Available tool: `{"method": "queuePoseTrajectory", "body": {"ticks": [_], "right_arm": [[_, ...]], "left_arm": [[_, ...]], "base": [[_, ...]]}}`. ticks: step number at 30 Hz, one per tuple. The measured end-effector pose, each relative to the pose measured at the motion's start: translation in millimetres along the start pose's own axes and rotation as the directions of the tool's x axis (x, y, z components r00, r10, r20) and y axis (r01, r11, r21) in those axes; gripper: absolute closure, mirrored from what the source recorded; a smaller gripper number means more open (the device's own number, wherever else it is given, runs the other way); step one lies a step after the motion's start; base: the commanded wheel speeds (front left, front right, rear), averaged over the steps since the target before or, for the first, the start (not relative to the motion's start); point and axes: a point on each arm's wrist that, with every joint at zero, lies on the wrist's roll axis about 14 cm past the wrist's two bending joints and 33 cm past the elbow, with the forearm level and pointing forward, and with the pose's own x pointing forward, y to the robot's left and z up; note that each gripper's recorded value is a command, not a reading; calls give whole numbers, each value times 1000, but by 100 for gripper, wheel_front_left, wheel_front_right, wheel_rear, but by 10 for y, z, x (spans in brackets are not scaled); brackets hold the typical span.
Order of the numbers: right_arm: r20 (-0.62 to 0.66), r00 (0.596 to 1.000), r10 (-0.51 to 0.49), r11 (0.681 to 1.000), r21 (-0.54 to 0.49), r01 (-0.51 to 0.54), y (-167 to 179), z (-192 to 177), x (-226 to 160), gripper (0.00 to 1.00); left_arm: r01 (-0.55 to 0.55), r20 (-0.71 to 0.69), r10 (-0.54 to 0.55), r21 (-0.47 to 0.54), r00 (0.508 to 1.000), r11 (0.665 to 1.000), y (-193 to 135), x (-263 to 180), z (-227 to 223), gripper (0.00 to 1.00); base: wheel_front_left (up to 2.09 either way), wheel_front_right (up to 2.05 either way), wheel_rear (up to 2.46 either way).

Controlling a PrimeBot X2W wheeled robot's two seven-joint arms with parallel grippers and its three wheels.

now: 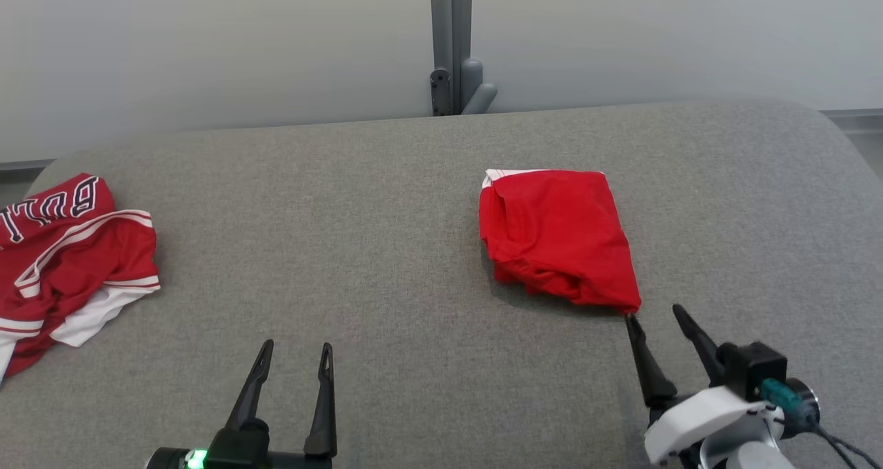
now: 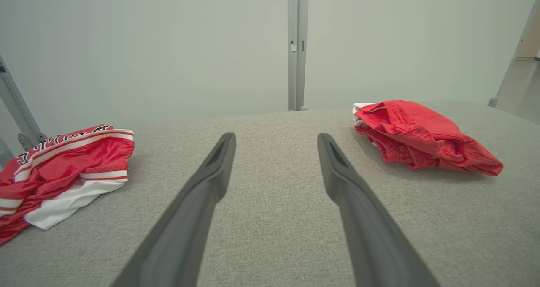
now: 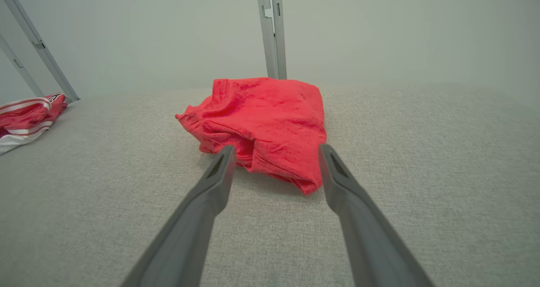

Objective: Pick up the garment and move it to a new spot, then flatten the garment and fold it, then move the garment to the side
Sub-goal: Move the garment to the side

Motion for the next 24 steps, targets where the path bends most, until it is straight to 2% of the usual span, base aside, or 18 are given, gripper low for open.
{"method": "queuePoseTrajectory", "body": {"ticks": [7, 9, 18, 24], "right_arm": [[-1, 999, -44, 986, 159, 44, -292, 74, 481, 0], [-14, 999, -45, 983, 177, 47, -330, 53, 556, 0], [-215, 977, -5, 917, 389, 90, -566, -239, 1124, 0], [-346, 936, 69, 861, 495, 119, -481, -561, 1300, 0]], "left_arm": [[37, 17, -37, 5, 999, 999, -95, 147, 49, 0], [41, 18, -42, 5, 999, 999, -103, 180, 47, 0], [27, -34, -27, 3, 999, 1000, -29, 377, -140, 0], [3, -77, -2, 5, 997, 1000, 53, 407, -282, 0]], "base": [[0, 0, 0], [0, 0, 0], [0, 0, 0], [0, 0, 0]]}}
